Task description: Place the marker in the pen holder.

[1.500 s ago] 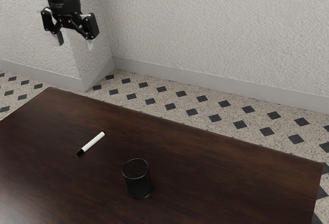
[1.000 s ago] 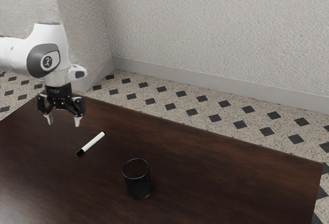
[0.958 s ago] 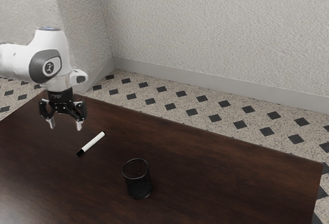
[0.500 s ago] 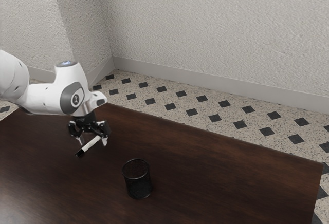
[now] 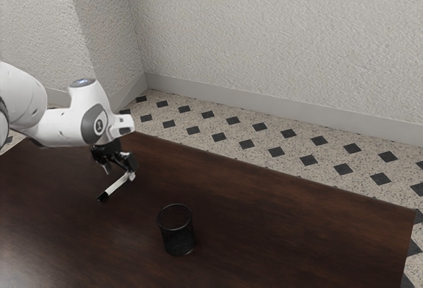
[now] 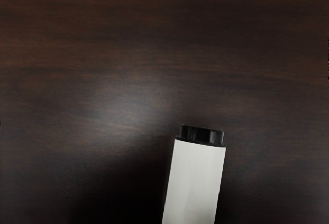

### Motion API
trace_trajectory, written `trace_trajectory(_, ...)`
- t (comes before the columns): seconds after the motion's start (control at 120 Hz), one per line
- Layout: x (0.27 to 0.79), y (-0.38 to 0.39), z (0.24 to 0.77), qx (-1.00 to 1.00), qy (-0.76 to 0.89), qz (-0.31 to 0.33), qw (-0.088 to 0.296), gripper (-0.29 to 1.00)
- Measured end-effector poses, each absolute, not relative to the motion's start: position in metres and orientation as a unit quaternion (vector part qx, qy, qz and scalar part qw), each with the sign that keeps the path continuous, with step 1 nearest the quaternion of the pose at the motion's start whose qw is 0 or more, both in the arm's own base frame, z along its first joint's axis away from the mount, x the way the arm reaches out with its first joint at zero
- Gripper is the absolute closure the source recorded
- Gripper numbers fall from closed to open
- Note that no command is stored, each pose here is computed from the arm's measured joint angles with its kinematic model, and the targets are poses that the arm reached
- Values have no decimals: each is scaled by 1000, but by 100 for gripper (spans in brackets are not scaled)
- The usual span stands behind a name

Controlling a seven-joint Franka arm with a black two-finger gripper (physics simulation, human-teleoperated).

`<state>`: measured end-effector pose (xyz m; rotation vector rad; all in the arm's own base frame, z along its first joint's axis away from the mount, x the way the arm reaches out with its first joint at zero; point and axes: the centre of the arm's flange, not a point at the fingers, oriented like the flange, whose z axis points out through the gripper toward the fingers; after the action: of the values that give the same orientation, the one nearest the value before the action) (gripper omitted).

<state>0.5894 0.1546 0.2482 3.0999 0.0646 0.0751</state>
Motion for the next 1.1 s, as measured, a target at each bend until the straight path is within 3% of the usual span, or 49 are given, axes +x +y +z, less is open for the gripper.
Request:
trace_trajectory(0.1, 594, 155, 248, 999, -2, 30, 23, 2)
trace_trajectory(0.267, 593, 156, 248, 998, -27, 36, 32, 35)
trace_trajectory(0.442, 591, 156, 247, 997, -51, 37, 37, 52)
trace_trajectory(0.817, 589, 156, 245, 995, -78, 41, 44, 74)
trace_trajectory(1.1, 592, 157, 258, 994, -88, 53, 37, 79)
